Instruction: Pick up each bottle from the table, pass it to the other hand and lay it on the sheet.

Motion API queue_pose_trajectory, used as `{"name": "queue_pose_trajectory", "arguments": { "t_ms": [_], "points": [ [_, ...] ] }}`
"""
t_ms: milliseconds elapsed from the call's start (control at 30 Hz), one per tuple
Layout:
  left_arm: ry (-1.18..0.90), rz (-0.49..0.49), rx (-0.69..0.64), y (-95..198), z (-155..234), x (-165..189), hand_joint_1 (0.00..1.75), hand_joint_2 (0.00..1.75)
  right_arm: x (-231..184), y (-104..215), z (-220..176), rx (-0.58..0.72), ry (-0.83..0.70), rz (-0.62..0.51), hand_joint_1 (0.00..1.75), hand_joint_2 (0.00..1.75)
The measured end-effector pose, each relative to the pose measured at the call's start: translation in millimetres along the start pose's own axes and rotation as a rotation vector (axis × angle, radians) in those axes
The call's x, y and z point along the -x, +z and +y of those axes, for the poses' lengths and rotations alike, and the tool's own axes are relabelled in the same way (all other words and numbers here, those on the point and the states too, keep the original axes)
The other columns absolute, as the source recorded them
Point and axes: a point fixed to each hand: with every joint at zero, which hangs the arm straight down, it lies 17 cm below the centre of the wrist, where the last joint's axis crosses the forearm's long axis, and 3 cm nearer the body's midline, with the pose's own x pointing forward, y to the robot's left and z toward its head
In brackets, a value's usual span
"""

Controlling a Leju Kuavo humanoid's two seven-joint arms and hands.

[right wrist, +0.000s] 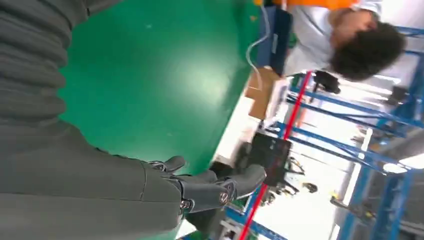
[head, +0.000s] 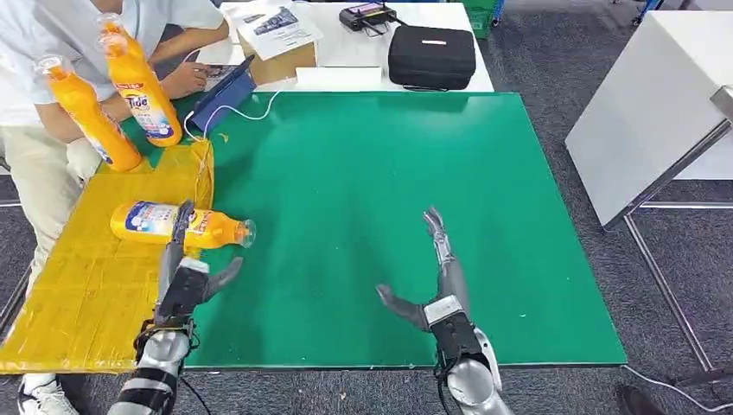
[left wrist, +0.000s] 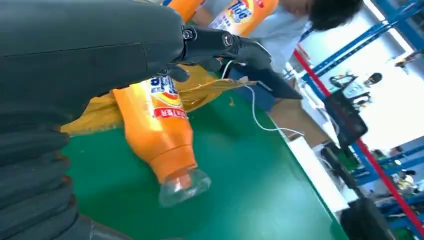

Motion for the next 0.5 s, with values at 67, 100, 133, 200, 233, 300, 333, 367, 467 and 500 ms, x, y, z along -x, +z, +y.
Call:
{"name": "queue_pose_trajectory", "arguments": {
  "t_ms": [67,100,133,200,233,300,333,367,467,500],
  "points": [
    [0.015,-0.016,-0.004,4,2,-9,0.00,1.75,1,1,-1,-0.002,0.001,0.003,0.00,1.75],
    [0.039,-0.022,-0.005,5,3,-13,0.00,1.75,1,2,-1,-0.004,0.002,0.004,0.00,1.75],
    [0.079,-0.021,0.008,7,1,-16,0.00,1.75,3,3,0,-0.010,0.002,0.010,0.00,1.75],
    [0.212,-0.012,0.064,16,-9,-23,0.00,1.75,7,8,1,-0.023,-0.006,0.030,0.00,1.75],
    [0.284,-0.002,0.104,25,-16,-27,0.00,1.75,11,12,0,-0.025,-0.013,0.045,0.00,1.75],
    [0.419,0.025,0.180,46,-29,-35,0.00,1.75,17,21,-6,-0.024,-0.020,0.071,0.00,1.75],
    [0.474,0.041,0.206,55,-33,-38,0.00,1.75,20,26,-9,-0.018,-0.022,0.082,0.00,1.75],
    [0.523,0.055,0.224,64,-36,-40,0.00,1.75,22,30,-13,-0.012,-0.024,0.090,0.00,1.75],
    [0.606,0.082,0.246,83,-38,-43,0.00,1.75,25,40,-23,0.016,-0.036,0.109,0.00,1.75],
    [0.617,0.089,0.247,87,-38,-43,0.00,1.75,26,43,-26,0.023,-0.043,0.114,0.00,1.75]
  ]
}}
